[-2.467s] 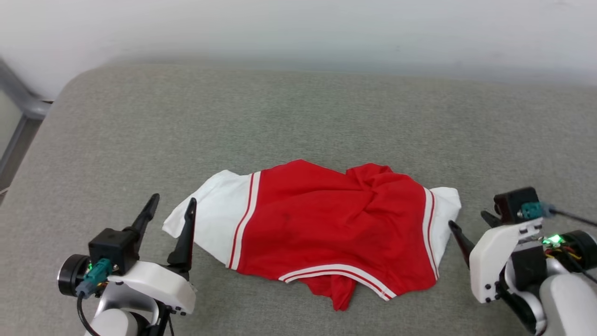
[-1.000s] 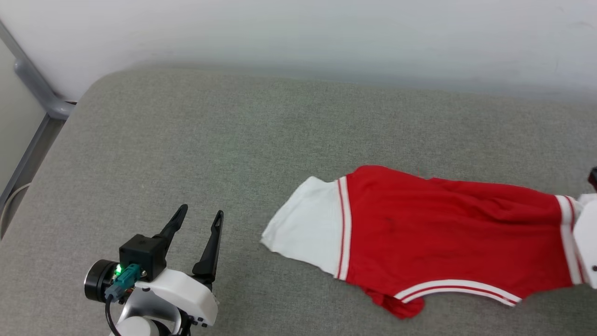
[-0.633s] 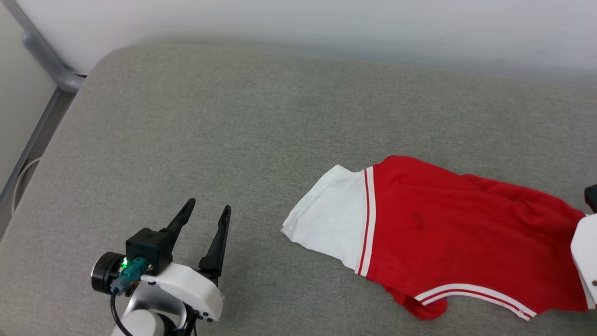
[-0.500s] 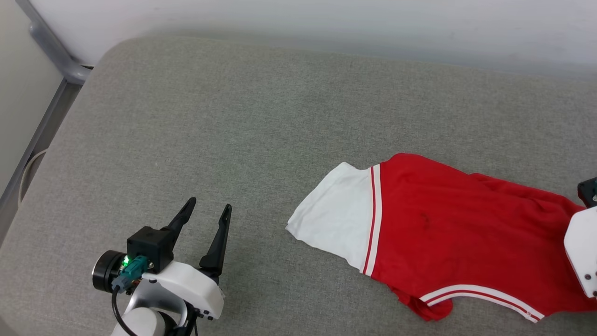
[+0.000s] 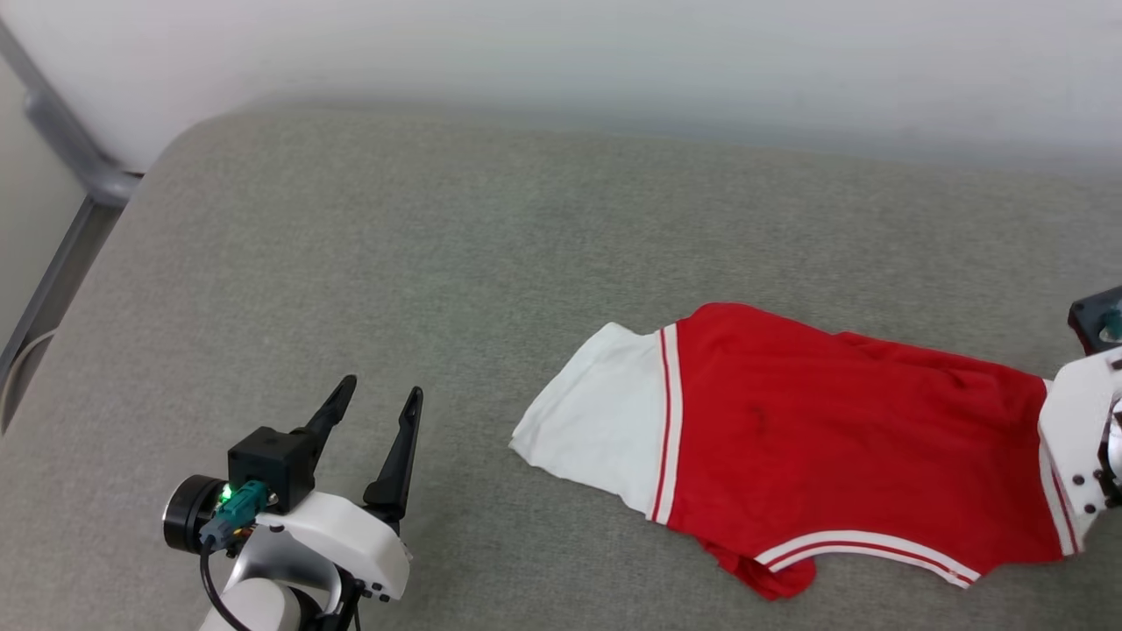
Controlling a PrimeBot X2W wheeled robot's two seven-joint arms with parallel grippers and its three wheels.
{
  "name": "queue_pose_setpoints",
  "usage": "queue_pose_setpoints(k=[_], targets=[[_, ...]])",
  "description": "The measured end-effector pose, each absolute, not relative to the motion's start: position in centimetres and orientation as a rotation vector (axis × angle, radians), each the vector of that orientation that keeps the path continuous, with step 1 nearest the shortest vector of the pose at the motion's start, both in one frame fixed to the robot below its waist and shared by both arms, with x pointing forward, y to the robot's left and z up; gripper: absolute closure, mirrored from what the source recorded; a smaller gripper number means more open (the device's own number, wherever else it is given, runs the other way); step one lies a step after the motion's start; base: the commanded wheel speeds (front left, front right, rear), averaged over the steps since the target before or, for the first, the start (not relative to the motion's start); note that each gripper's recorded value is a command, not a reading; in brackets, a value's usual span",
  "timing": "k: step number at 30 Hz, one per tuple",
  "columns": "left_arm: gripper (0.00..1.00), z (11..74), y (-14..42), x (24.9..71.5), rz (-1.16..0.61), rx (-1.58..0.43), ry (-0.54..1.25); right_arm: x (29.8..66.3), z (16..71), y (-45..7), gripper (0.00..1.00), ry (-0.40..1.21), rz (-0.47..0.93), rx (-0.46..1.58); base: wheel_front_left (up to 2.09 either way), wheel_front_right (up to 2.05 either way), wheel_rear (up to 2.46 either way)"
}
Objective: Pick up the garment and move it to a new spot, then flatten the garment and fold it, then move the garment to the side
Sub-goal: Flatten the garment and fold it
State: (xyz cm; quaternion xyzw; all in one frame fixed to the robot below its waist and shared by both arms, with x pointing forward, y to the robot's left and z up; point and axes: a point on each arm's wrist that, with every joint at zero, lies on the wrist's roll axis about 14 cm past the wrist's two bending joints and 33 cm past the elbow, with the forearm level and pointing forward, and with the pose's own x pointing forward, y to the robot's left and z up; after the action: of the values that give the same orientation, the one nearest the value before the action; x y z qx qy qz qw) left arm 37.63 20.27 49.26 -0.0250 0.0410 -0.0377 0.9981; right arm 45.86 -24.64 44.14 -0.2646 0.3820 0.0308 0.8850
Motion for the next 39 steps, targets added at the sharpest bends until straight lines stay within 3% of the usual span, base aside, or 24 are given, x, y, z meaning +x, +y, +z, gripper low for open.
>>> queue_pose_setpoints(k=[8,23,30,39], targets=[[0.0,50.3,18.5,38.2,-0.128,-0.059,0.045,46.0,49.8,-24.8,0.0,0.522,0.033,-0.425,0.0,0.0,0.0],[0.0,50.2,15.9,38.7,-0.187,-0.138,0.005,42.6,54.8,-22.3,0.0,-0.027,0.008,-0.03,0.0,0.0,0.0],[0.0,47.3,14.5,39.0,-0.252,-0.115,0.139,41.7,54.1,-22.7,0.0,-0.059,-0.024,0.002,0.0,0.0,0.0],[0.0,42.4,12.3,39.6,-0.378,-0.03,0.533,41.4,52.9,-24.9,0.0,-0.027,-0.095,-0.011,0.0,0.0,0.0]])
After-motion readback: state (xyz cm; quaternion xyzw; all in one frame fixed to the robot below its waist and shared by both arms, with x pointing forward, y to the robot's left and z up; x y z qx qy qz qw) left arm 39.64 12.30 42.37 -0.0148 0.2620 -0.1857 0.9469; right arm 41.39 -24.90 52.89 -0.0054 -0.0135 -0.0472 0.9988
